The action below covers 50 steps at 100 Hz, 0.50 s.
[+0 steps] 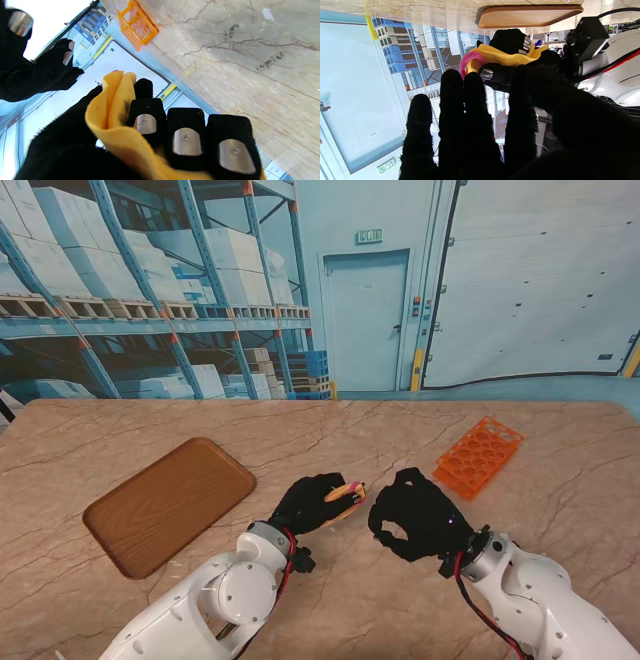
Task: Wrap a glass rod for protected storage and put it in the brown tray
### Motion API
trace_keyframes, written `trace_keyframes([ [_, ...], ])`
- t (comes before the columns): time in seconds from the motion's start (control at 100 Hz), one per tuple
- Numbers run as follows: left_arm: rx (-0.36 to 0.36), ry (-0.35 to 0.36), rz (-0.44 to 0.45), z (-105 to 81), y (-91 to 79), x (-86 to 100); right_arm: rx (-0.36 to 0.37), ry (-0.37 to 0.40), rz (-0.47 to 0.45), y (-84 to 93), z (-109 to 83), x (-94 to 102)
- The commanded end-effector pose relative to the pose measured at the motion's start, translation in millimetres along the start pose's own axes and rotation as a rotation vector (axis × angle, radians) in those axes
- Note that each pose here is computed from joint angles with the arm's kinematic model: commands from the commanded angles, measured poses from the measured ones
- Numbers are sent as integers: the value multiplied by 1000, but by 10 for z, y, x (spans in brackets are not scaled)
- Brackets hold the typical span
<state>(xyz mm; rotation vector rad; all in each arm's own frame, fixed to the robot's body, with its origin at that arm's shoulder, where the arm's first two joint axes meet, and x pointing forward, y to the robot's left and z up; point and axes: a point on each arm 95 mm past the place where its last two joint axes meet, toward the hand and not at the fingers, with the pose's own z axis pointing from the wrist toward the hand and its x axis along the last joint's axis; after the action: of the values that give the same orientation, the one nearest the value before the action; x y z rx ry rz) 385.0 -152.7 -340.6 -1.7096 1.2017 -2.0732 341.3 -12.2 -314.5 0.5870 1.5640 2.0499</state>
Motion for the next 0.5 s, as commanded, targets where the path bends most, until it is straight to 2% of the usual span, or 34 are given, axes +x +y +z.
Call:
trace_keyframes([
  [0.0,-7,3,-8,-8,24,31,-6,18,-10,46,50,-2],
  [0.12,-7,9,-8,-8,20,30,-7,5,-30,52,46,-31],
  [0.27,-10,15,-16,-17,19,36,-14,-90,-48,26,-13,-106],
  [0.38,-14,25,-19,-24,20,42,-26,-200,27,-29,-50,-173],
  [0.49,-17,37,-21,-31,22,51,-24,-333,182,-105,-79,-220],
])
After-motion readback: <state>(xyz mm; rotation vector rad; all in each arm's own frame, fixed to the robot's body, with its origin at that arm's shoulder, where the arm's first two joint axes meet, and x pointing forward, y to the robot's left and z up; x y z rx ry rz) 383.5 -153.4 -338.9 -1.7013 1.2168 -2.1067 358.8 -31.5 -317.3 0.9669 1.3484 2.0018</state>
